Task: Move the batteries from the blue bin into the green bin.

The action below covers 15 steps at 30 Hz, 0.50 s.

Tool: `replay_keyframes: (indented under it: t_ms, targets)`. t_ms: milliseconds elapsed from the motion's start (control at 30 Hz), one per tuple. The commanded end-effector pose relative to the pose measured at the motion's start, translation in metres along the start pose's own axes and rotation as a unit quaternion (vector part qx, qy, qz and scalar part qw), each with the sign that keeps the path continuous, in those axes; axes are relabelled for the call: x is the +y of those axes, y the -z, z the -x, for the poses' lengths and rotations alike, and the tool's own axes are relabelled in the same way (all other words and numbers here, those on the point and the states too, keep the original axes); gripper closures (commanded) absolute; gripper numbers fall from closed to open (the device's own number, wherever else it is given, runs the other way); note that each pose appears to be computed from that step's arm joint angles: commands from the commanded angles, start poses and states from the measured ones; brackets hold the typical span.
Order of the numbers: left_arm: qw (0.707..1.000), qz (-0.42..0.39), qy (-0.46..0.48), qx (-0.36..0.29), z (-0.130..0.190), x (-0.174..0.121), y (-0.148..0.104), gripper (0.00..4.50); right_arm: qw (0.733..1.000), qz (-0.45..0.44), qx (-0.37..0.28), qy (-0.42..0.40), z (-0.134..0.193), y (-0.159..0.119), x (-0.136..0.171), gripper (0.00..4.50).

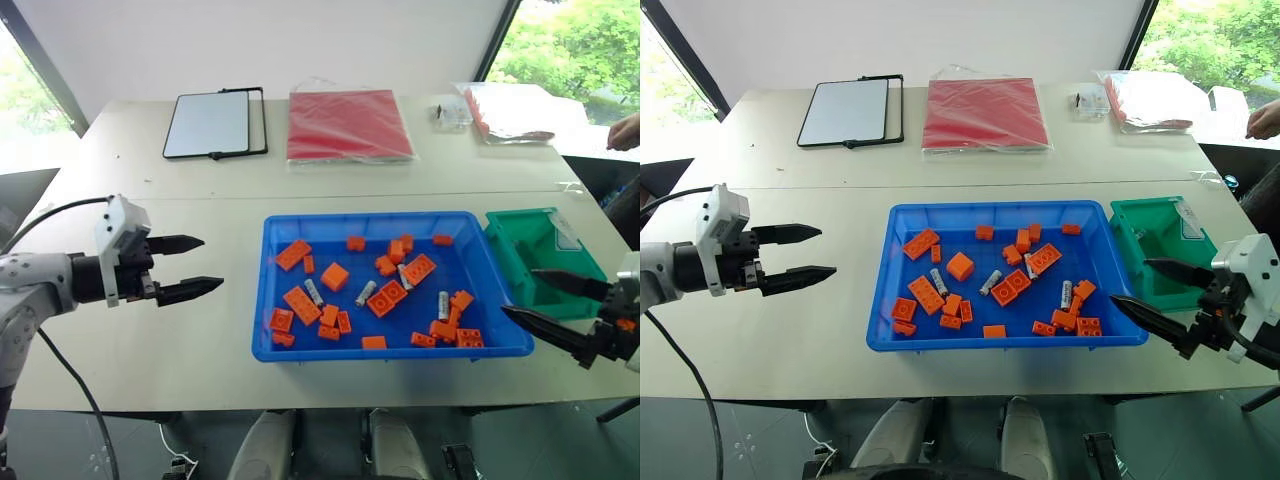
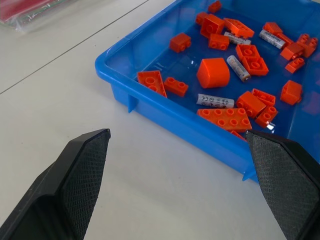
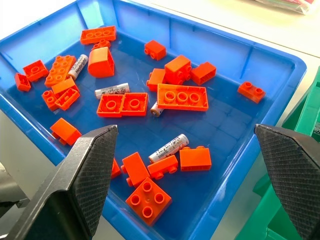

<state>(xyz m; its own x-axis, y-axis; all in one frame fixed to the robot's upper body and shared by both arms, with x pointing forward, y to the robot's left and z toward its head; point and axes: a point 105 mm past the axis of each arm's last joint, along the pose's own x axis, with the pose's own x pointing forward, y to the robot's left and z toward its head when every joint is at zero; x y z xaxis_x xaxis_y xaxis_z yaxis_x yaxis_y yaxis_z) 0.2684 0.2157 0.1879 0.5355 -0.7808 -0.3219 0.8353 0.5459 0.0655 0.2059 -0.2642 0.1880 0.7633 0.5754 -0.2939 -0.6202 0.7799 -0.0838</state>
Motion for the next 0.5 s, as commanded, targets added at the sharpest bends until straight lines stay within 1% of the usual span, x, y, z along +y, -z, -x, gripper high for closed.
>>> replay_keyframes:
  t_ms: [33,133,333,500]
  targets:
    - [0.999,-0.03,-0.002,-0.019,0.0018,-0.0015,-0.014,0.0,1.0,0.011,-0.003,0.002,0.0006,-0.0047,-0.0009,0.03]
    - [0.999,-0.021,0.002,-0.03,-0.0007,-0.0031,-0.0166,0.0,1.0,0.012,-0.002,0.003,0.0001,-0.004,0.0005,0.03]
    - [0.999,-0.023,0.006,-0.023,-0.0026,-0.0044,-0.013,0.0,1.0,0.015,-0.006,0.004,-0.0011,-0.0063,0.0027,0.03]
    - [0.999,-0.028,0.016,-0.028,-0.0075,-0.0086,-0.0167,0.0,1.0,0.023,0.002,0.002,-0.0049,-0.007,-0.001,0.03]
